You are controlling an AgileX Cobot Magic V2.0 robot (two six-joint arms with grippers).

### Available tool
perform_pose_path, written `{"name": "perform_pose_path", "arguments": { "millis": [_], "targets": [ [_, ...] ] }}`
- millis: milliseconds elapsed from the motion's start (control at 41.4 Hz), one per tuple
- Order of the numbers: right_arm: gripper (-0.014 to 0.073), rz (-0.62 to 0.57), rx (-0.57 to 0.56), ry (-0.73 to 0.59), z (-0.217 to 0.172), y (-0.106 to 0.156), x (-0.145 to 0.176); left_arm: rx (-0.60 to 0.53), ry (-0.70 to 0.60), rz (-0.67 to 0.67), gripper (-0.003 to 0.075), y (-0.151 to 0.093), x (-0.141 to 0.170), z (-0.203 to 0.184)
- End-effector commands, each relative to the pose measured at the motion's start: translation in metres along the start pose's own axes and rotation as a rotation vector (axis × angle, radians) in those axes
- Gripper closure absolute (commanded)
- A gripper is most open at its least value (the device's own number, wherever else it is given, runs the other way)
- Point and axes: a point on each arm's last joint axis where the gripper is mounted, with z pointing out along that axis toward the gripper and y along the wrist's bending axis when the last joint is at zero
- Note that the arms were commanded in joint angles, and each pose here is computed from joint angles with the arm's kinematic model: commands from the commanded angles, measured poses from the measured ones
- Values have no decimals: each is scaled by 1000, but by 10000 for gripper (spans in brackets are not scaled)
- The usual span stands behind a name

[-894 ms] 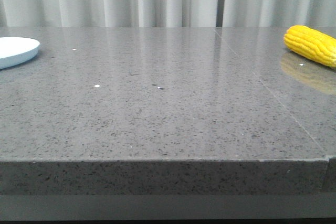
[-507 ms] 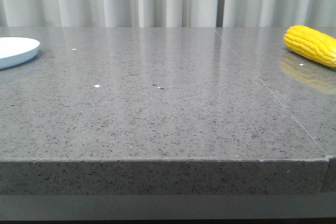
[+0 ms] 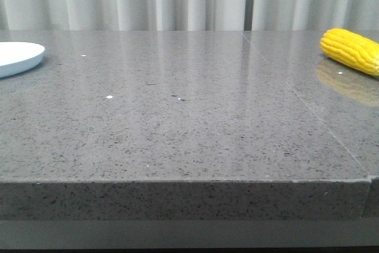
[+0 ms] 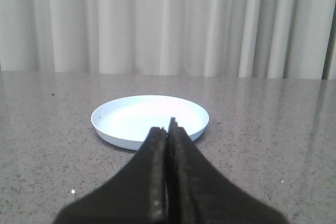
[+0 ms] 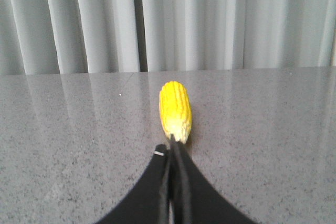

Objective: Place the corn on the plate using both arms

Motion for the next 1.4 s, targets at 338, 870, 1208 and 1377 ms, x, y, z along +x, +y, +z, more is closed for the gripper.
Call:
{"name": "perform_pose_path", "arguments": {
  "millis": [338,870,1208,1377],
  "targets": [
    [661,-8,-25,-61,-11,15,-136,15,-189,-5,741,-2,-148,-21],
    [661,-10,-3,324,63,18,-149,17,211,-1,741,-3,-175,42],
    [661,-10,13,501,95,15,-125,17,325,-3,741,-4,-161,69],
    [535,-35,15,574,106,14,-115,15,382,0,721,-3,-153,81]
  ]
}}
